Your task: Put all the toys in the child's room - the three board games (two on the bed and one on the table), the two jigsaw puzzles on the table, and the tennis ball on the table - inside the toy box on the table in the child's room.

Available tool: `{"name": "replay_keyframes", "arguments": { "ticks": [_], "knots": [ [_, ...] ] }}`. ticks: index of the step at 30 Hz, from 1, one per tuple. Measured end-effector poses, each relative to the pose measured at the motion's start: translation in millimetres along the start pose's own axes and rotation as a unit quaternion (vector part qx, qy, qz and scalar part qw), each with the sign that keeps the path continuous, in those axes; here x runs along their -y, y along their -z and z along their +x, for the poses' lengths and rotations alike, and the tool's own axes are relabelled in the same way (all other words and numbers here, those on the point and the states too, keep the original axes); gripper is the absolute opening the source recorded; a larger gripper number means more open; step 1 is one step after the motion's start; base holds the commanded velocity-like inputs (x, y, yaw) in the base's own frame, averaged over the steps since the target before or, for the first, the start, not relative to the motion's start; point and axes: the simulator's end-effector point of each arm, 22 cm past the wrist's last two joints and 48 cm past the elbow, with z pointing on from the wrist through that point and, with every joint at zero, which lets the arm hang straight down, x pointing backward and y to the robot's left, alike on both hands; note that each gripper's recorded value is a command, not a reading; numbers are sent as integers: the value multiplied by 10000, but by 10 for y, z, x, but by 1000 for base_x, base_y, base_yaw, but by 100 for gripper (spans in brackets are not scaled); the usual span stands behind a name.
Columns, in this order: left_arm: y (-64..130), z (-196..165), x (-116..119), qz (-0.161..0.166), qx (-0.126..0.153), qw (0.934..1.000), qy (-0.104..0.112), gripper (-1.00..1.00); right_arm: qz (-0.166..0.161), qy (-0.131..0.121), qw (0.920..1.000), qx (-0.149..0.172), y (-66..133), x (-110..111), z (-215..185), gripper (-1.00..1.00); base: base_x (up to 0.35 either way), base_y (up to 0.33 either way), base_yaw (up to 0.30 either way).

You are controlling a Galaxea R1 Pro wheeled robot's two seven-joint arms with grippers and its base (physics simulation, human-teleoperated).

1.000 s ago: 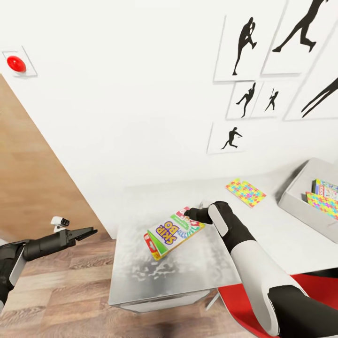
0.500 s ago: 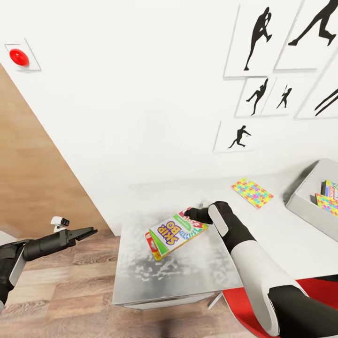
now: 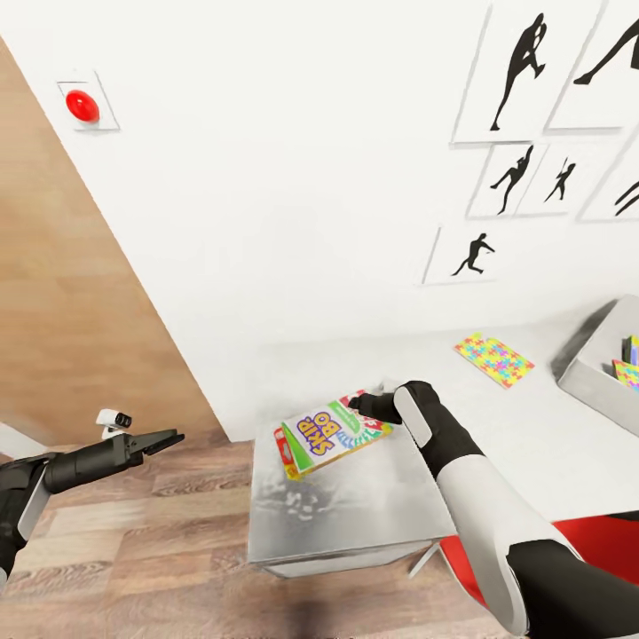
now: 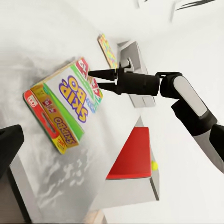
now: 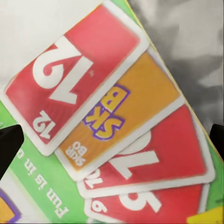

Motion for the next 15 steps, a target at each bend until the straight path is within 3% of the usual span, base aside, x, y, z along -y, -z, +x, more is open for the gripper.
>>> {"name": "replay_keyframes", "arguments": {
  "ticks": [9, 15],
  "knots": [
    [1, 1, 3, 0, 0, 10000, 1, 100, 2, 3, 10000, 3, 3, 0, 0, 100, -3, 281, 0],
    [1, 1, 2, 1, 1, 10000, 3, 100, -3, -4, 10000, 3, 3, -2, 0, 100, 97, 98, 0]
  ]
}}
